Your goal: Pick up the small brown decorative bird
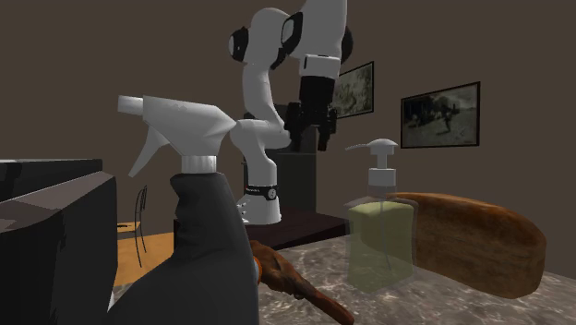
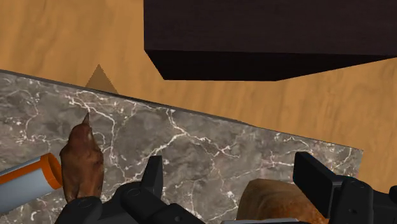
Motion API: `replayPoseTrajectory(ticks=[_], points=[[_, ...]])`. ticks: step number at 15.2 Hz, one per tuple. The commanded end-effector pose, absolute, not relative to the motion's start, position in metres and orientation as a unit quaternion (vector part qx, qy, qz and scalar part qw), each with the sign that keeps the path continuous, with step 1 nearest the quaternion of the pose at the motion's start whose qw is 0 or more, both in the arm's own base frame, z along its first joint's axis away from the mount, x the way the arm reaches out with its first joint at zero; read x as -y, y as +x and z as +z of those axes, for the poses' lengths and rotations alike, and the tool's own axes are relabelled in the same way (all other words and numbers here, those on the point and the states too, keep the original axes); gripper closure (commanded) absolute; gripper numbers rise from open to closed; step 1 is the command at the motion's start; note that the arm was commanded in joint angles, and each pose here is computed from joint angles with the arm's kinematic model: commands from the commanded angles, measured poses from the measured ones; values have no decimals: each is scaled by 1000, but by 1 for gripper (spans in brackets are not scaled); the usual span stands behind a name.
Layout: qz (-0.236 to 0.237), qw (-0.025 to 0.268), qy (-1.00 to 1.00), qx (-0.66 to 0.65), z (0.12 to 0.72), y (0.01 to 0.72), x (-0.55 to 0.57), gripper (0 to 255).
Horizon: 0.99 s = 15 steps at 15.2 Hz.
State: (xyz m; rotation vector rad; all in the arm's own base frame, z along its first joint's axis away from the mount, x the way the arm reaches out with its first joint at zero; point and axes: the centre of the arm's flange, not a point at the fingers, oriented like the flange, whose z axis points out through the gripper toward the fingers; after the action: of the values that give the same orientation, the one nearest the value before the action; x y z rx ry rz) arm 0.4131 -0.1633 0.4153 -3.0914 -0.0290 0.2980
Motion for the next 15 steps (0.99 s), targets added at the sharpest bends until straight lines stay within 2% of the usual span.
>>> replayPoseTrajectory(ticks=[1, 15], points=[[97, 20, -995, 8, 398, 424, 181, 0], [109, 42, -993, 0, 282, 501, 313, 0]])
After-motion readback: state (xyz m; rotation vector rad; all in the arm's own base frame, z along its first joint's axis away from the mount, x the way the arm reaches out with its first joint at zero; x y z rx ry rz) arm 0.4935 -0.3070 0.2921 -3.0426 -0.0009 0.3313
